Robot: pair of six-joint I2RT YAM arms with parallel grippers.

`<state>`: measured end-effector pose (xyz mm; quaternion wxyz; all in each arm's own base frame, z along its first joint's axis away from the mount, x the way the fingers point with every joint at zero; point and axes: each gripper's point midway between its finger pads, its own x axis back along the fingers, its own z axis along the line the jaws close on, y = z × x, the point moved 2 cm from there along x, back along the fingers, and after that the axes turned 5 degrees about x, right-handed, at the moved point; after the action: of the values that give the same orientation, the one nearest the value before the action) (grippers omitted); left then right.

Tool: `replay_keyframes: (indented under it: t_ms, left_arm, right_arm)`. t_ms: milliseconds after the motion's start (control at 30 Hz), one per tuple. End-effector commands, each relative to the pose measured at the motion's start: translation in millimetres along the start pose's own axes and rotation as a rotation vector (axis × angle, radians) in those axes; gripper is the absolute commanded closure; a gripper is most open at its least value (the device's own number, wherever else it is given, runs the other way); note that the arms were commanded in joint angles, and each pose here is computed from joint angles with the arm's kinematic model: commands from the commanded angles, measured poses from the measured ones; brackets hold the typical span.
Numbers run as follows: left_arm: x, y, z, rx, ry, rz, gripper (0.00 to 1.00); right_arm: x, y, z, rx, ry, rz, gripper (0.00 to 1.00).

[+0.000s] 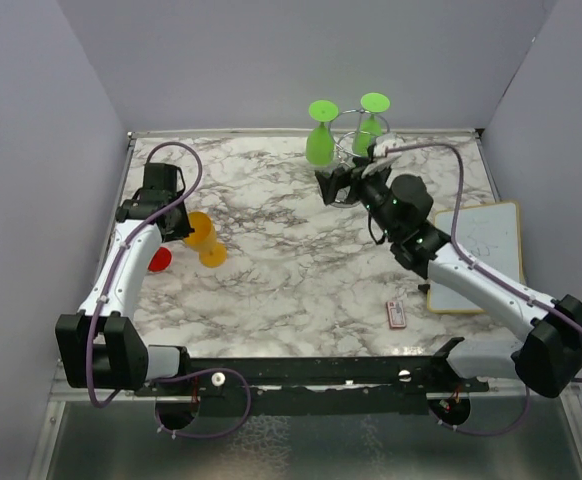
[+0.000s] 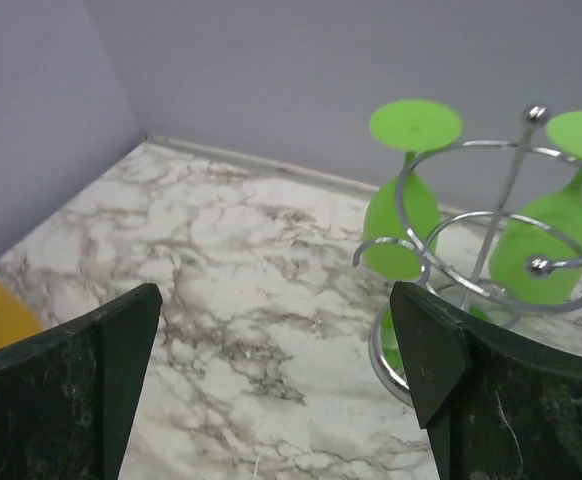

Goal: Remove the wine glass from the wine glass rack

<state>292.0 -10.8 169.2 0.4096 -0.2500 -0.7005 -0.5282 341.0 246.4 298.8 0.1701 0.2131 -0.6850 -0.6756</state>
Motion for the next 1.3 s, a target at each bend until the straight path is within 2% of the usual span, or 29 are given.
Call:
replay_keyframes:
  t_ms: [0, 267, 367, 533, 767, 900, 1033, 1267]
  left_arm:
    - [-6, 10, 10, 0.065, 0.042, -0.074, 1.00]
    - [3, 20, 28, 0.098, 0.114, -0.125, 1.00]
    - [11, 19, 31, 0.100, 0.119, -0.133, 1.00]
    - [12, 13, 37, 0.093, 0.151, -0.105, 1.00]
    - [0, 6, 38, 0.071, 0.165, -0.056, 0.92]
    - [3, 11, 36, 0.071, 0.147, -0.067, 0.78]
    - [14, 21, 30, 0.067, 0.112, -0.105, 0.57]
    - [58, 45, 14, 0.078, -0.011, -0.221, 0.38]
  right_arm:
    - [8, -23, -27, -0.042, -0.205, 0.270, 0.00]
    - [25, -4, -26, -0.080, -0.164, 0.171, 0.00]
    - [27, -4, -31, -0.077, -0.180, 0.171, 0.00]
    - [27, -8, -36, -0.075, -0.193, 0.188, 0.00]
    - [28, -2, -39, -0.090, -0.190, 0.181, 0.00]
    - [27, 7, -43, -0.089, -0.205, 0.171, 0.00]
    - [28, 16, -46, -0.088, -0.207, 0.160, 0.00]
    - [36, 33, -52, -0.082, -0.231, 0.133, 0.00]
